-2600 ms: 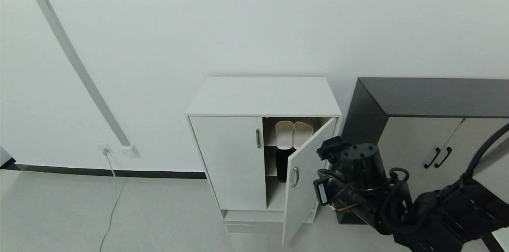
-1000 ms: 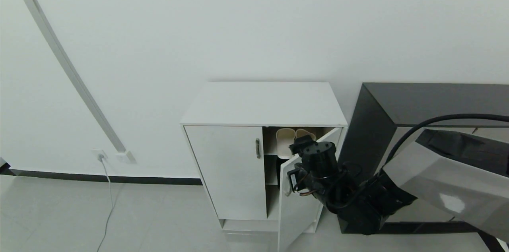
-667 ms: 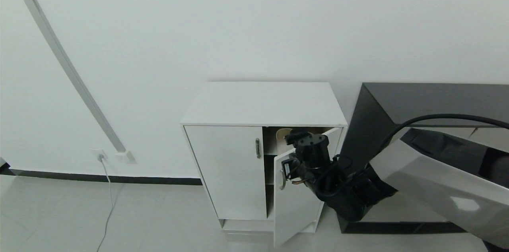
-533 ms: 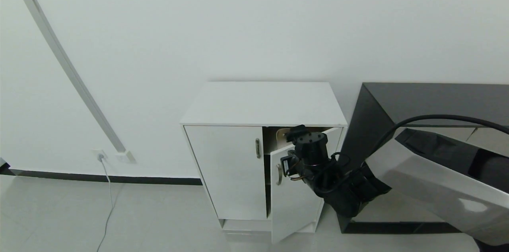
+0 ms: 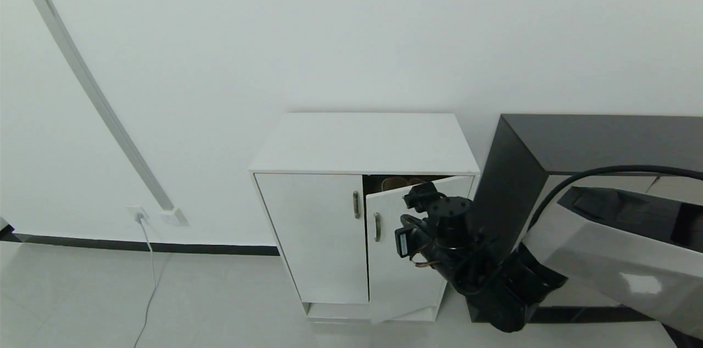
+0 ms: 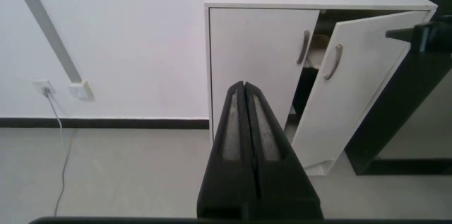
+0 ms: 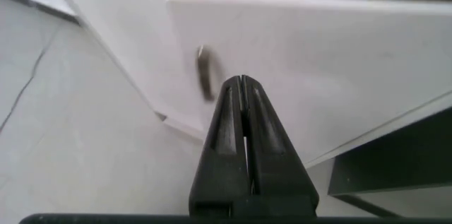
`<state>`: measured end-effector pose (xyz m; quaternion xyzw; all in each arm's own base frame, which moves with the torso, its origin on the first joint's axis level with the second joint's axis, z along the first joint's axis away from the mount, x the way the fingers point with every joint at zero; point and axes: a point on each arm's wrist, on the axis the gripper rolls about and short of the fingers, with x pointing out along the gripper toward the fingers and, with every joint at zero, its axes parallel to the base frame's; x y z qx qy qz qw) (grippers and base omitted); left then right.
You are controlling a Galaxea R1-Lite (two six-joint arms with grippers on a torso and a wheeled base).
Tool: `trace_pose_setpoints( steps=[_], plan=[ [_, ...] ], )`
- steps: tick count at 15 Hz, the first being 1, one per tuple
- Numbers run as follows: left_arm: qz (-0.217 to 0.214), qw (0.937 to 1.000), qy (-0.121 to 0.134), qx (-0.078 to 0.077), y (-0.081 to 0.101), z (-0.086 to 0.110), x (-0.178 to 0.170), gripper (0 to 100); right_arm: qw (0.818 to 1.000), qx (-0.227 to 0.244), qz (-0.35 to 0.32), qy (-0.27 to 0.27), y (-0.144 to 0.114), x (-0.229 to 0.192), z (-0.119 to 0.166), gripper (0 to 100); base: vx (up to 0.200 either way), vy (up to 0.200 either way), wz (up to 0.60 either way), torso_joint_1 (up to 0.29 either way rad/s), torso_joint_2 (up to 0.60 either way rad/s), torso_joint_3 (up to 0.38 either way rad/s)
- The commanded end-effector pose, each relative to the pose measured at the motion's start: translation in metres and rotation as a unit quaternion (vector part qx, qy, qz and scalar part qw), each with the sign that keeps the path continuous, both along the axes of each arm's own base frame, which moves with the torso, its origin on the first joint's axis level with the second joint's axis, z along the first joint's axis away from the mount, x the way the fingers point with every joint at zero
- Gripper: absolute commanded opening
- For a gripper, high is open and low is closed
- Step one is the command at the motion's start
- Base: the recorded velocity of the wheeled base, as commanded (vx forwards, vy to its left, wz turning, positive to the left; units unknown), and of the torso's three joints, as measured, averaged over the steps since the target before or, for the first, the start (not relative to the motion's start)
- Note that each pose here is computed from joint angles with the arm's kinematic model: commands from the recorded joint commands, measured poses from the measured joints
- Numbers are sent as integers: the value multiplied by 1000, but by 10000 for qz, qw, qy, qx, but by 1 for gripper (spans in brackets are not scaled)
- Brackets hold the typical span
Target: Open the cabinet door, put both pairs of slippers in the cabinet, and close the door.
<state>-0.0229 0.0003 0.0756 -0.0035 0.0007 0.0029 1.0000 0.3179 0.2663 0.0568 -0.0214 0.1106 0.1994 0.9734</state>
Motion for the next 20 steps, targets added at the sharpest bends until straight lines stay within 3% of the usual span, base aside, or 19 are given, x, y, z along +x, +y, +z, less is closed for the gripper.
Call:
trace_pose_setpoints(
  steps=[1, 3, 9, 12, 20],
  plan=[
    [2, 10000, 0, 4, 0, 0, 0, 0, 9998, 6, 202, -11, -9, -28, 7, 0, 0, 0, 0, 0, 0, 0],
    [-6, 10000, 0, 4, 0, 0, 0, 0, 9995, -52, 303, 43, -9, -39, 0, 0, 0, 0, 0, 0, 0, 0],
    [-6, 10000, 0, 4, 0, 0, 0, 0, 9992, -98, 365, 94, -9, -45, -6, 0, 200, 0, 0, 0, 3, 5],
    [-6, 10000, 0, -3, 0, 0, 0, 0, 9992, -119, 365, 116, -7, -44, -9, 0, 0, 0, 0, 0, 0, 0],
    [2, 10000, 0, -3, 0, 0, 0, 0, 10000, 31, 48, -27, 0, 9, -31, 0, 0, 0, 0, 0, 0, 0]
  ],
)
